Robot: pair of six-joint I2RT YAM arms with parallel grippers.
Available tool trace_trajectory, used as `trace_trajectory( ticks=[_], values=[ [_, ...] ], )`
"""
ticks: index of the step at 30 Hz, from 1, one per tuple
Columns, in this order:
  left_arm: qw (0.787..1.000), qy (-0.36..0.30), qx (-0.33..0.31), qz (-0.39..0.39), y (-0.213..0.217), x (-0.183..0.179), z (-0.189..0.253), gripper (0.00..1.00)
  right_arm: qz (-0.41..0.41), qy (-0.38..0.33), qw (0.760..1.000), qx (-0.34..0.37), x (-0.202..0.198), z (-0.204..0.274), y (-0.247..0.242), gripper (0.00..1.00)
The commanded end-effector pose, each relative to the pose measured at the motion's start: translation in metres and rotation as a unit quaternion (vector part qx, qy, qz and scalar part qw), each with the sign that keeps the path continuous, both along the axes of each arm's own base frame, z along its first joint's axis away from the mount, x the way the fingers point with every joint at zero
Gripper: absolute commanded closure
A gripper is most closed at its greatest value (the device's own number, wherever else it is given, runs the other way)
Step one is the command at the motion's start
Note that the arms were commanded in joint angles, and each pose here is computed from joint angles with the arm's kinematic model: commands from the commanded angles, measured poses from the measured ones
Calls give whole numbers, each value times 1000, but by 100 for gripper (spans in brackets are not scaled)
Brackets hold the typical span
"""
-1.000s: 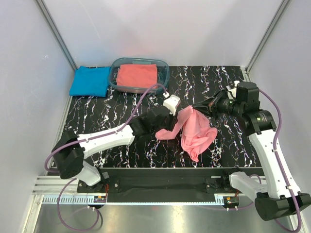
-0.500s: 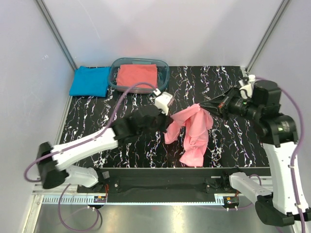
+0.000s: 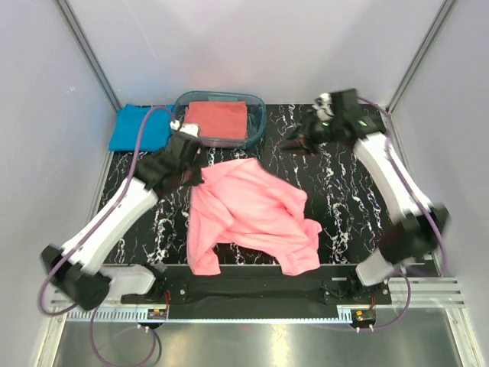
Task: Fold and stack the t-shirts
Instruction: Flatten the tshirt out
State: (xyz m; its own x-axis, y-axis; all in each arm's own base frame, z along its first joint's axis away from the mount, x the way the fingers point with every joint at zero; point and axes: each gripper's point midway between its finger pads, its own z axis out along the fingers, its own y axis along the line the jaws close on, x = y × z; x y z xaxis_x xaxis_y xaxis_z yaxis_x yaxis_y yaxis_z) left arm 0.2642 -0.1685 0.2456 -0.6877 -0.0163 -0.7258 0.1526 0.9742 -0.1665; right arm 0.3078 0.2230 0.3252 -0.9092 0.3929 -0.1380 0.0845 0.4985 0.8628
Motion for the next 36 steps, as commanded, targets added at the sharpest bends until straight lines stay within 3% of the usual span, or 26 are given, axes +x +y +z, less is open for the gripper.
trace_trajectory(
  ticks=[1, 3, 4, 5, 6, 10, 15, 19, 23, 27, 31, 36],
  values=[
    [983, 75, 132, 107, 84, 18, -41, 96, 93, -18, 995, -18, 42, -39, 47, 67],
    [971, 74, 155, 169, 119, 41, -43, 81, 114, -26, 992, -38, 52, -45, 53, 59],
    [967, 88, 160, 180, 124, 51, -54, 57, 101, 6, 992, -79, 55, -68, 46, 50],
    [963, 103, 155, 196, 131, 61, -57, 46, 83, 6, 988, -133, 56, -80, 30, 43],
    [965, 98, 147, 195, 129, 64, -52, 46, 76, -5, 985, -156, 61, -86, 24, 43],
    [978, 95, 119, 142, 97, 63, -47, 37, 91, 34, 968, -233, 20, -121, -10, 41],
    [992, 110, 37, 40, 31, 27, -56, 41, 145, 59, 956, -250, -44, -176, -11, 44],
    [987, 158, -6, 39, 17, -9, -93, 47, 173, 71, 948, -257, -56, -214, 14, 48],
    [987, 148, -21, 61, 31, -31, -98, 49, 200, 56, 930, -305, -48, -241, 53, 48],
    [991, 111, -29, 70, 45, -43, -84, 45, 185, 64, 906, -376, -13, -275, 71, 44],
    [989, 130, -28, 69, 49, -57, -89, 44, 147, 65, 882, -444, 15, -296, 57, 38],
    [987, 148, -51, 28, 35, -66, -97, 45, 93, 103, 877, -460, 45, -322, 10, 36]
  ],
)
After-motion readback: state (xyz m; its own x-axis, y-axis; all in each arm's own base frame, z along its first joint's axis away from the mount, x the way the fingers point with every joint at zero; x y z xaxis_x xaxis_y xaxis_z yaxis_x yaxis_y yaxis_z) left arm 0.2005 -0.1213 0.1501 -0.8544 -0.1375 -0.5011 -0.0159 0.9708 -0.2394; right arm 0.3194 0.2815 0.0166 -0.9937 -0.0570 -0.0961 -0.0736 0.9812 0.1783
